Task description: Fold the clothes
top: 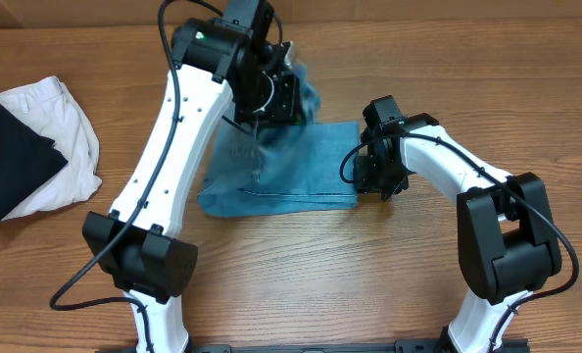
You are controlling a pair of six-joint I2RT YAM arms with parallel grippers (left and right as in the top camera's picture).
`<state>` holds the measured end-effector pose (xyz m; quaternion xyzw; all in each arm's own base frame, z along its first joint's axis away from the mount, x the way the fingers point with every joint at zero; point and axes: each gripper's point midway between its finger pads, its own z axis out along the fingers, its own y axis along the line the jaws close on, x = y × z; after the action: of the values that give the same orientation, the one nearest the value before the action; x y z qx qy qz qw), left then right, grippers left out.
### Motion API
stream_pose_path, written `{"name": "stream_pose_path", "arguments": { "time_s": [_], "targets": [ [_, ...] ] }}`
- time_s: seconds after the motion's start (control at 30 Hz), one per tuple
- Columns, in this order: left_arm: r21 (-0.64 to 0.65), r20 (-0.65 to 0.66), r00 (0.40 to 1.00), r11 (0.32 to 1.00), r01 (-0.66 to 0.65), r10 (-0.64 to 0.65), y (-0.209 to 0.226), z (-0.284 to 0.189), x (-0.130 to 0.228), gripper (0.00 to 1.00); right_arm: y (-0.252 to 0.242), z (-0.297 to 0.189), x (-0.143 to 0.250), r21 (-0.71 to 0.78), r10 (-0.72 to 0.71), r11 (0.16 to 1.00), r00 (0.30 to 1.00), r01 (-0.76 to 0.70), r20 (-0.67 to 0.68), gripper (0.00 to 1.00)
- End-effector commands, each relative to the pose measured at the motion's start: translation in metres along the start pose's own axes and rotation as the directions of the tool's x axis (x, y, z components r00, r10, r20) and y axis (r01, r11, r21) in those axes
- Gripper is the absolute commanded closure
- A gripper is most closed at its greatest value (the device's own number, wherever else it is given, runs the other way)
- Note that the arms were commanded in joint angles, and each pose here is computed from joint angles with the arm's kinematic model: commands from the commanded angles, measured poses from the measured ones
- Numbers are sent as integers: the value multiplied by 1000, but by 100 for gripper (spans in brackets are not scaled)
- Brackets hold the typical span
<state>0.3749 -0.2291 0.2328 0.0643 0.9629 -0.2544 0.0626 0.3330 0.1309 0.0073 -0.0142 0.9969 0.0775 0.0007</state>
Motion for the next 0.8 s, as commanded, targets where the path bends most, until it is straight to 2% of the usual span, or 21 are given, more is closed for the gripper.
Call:
{"name": "stream_pose_path", "arguments": {
  "time_s": [0.0, 0.03, 0.13, 0.27, 0.37, 0.47, 0.63, 0.7, 0.77],
  "targets": [
    [28, 47, 998, 999, -43, 42, -16, -16, 0, 52, 8, -6, 1, -27, -10, 1000, 1000, 10, 10, 58],
    [29, 50, 998, 998, -47, 46, -17, -16, -1, 49, 8, -6, 1, -27, -10, 1000, 1000, 10, 8, 58],
    [47, 58, 994, 995, -92, 90, -20, -17, -3, 50, 7, -6, 2, -25, -9, 1000, 1000, 9, 4, 57],
    [28, 75, 994, 996, -87, 85, -11, -21, -8, 50, 7, -6, 4, -23, -8, 1000, 1000, 8, -3, 57],
    [-52, 103, 993, 997, -54, 59, 12, -26, -16, 50, 5, -6, 6, -13, -6, 1000, 1000, 6, -11, 57],
    [-200, 132, 991, 980, 11, 16, 46, -32, -21, 52, -10, -15, 3, 31, 49, 998, 999, -49, -2, 59],
    [-328, 103, 995, 943, 49, -16, 78, -23, -14, 56, -21, -81, -21, 3, 101, 995, 991, -102, 91, 57],
    [-379, 84, 996, 923, 61, -31, 92, -17, -10, 57, -8, -116, -26, -64, 26, 998, 991, -18, 128, 57],
    [-436, 69, 995, 895, 94, -71, 109, -11, -3, 56, 8, -143, -23, -128, -52, 989, 988, 71, 148, 53]
  ]
}}
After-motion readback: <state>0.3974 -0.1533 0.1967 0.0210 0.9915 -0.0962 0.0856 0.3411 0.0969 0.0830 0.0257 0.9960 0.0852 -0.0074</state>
